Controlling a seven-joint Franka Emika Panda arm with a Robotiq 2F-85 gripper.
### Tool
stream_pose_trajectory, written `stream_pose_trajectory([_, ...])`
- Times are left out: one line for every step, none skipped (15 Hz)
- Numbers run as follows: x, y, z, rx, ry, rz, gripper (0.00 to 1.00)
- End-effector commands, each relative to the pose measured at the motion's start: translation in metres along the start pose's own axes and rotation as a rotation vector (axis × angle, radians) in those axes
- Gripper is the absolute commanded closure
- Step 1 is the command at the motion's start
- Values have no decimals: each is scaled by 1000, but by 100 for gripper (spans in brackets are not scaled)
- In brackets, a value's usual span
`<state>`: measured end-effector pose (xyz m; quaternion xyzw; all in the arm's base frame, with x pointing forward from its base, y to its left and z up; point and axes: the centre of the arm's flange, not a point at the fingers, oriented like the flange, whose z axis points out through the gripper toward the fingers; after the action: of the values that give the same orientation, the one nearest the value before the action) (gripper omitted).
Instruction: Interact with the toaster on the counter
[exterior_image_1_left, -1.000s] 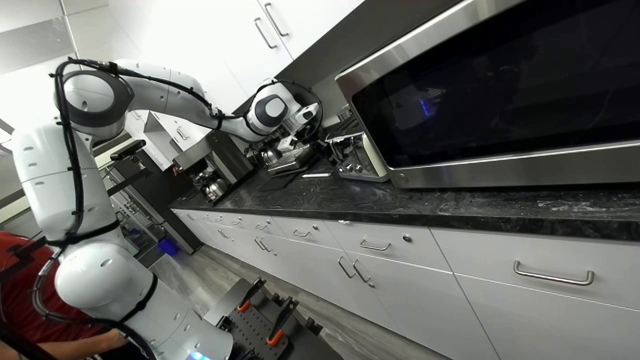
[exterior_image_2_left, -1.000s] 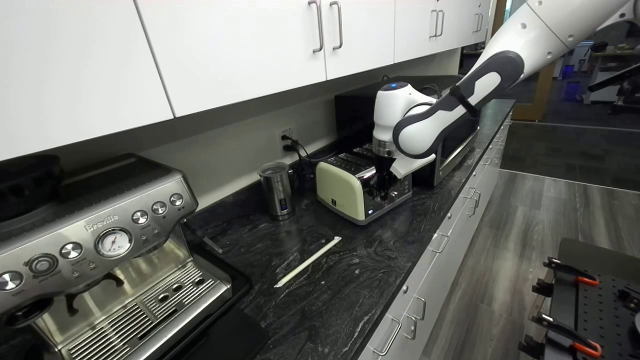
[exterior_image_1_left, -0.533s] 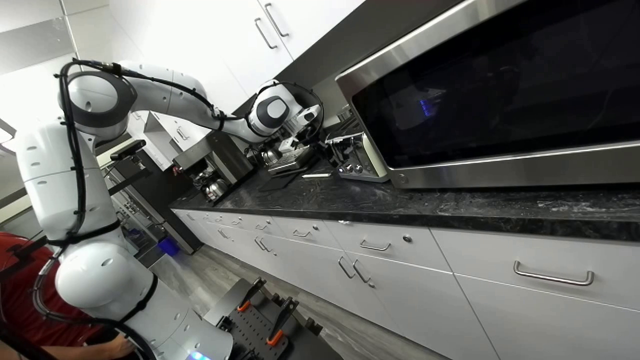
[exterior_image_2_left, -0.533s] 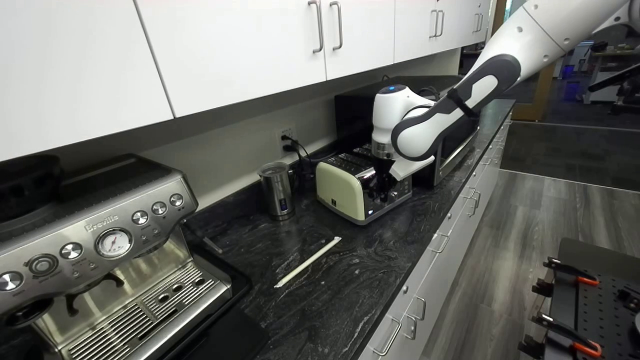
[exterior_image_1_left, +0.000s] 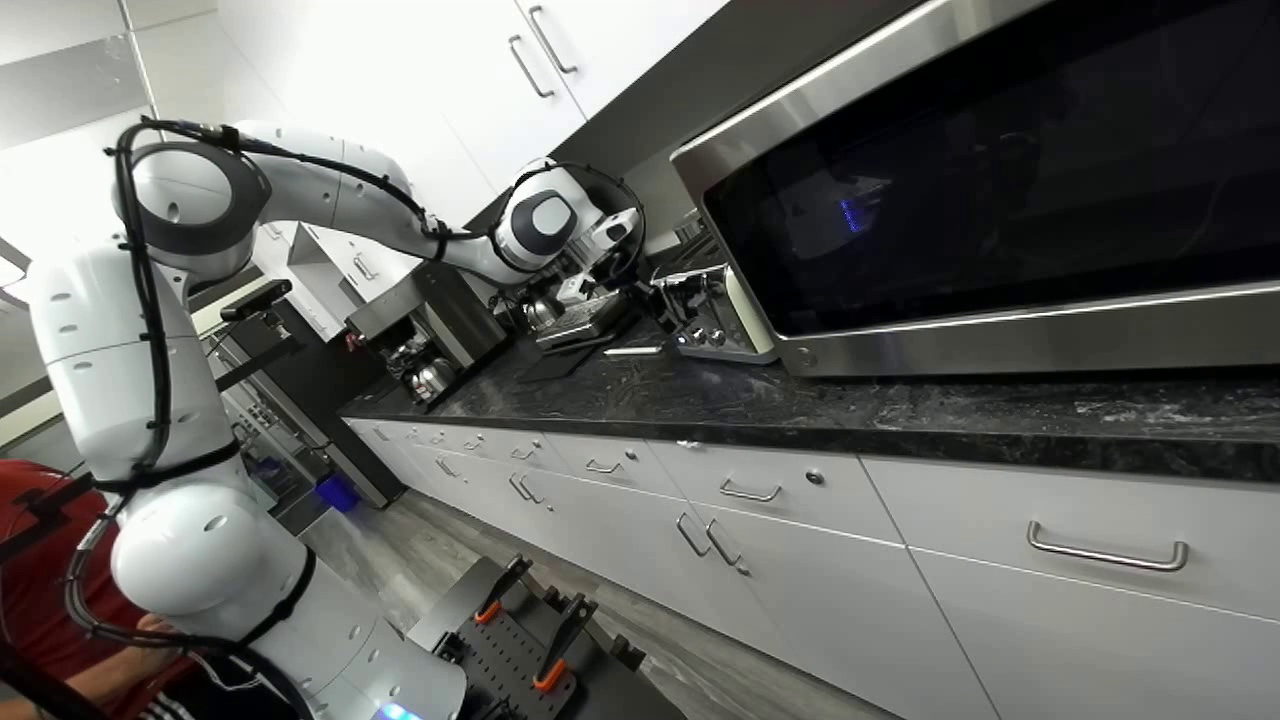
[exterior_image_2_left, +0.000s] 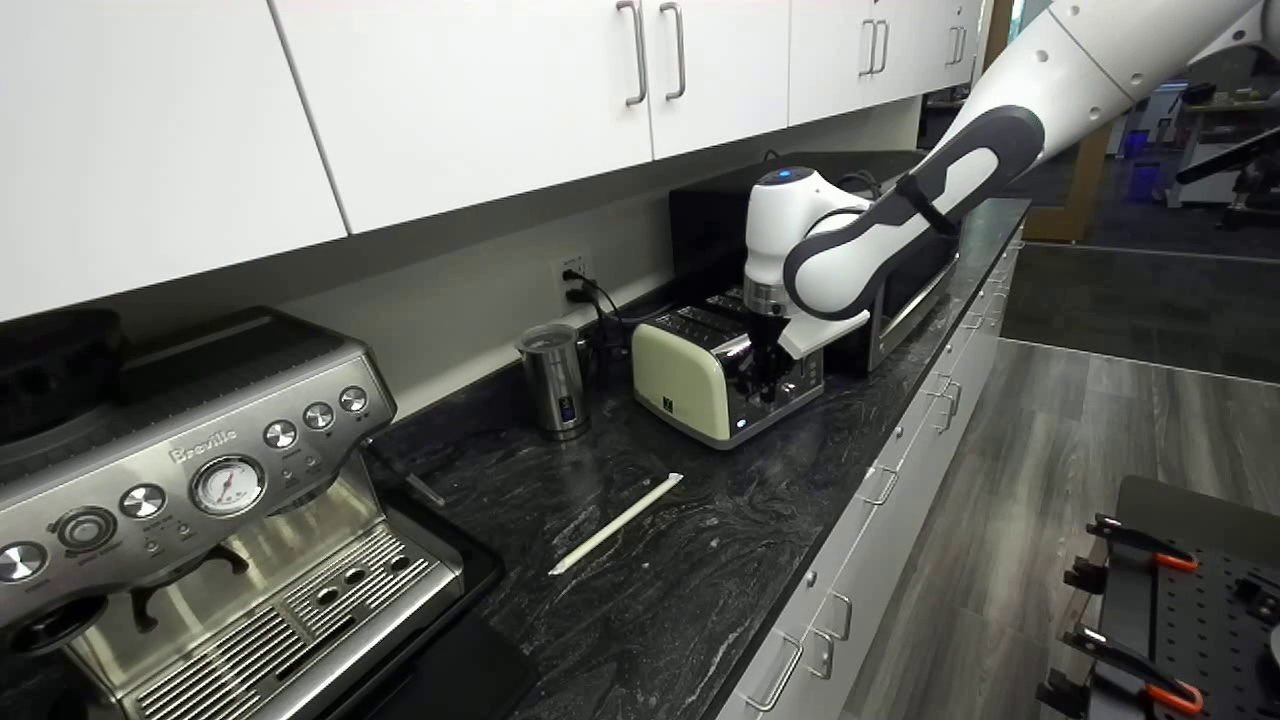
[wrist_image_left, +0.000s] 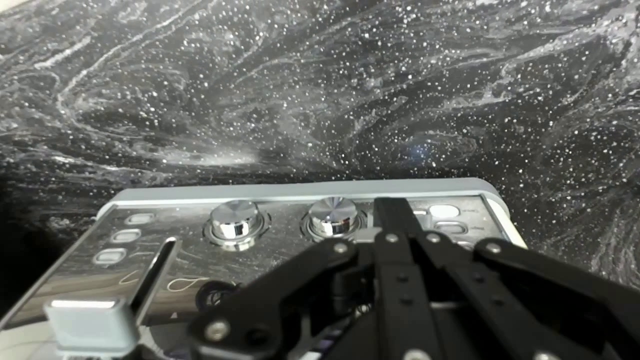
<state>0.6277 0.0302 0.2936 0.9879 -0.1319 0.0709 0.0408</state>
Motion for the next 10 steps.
stream_pose_trajectory([-27,8,-20,9,72,58,100])
stream_pose_trajectory([-35,9,-27,15,86,60,100])
stream_pose_trajectory([-42,10,-32,24,95,66,100])
stream_pose_trajectory([-52,11,-38,26,104,75,100])
stream_pose_trajectory([-59,13,-43,30,110,80,100])
stream_pose_trajectory([-69,14,-48,39,114,89,100])
stream_pose_trajectory([-76,15,-52,53,109,90,100])
stream_pose_trajectory([-84,16,-56,63,106,86,100])
stream_pose_trajectory([-91,16,-60,69,106,82,100])
stream_pose_trajectory([-97,16,-62,71,103,79,100])
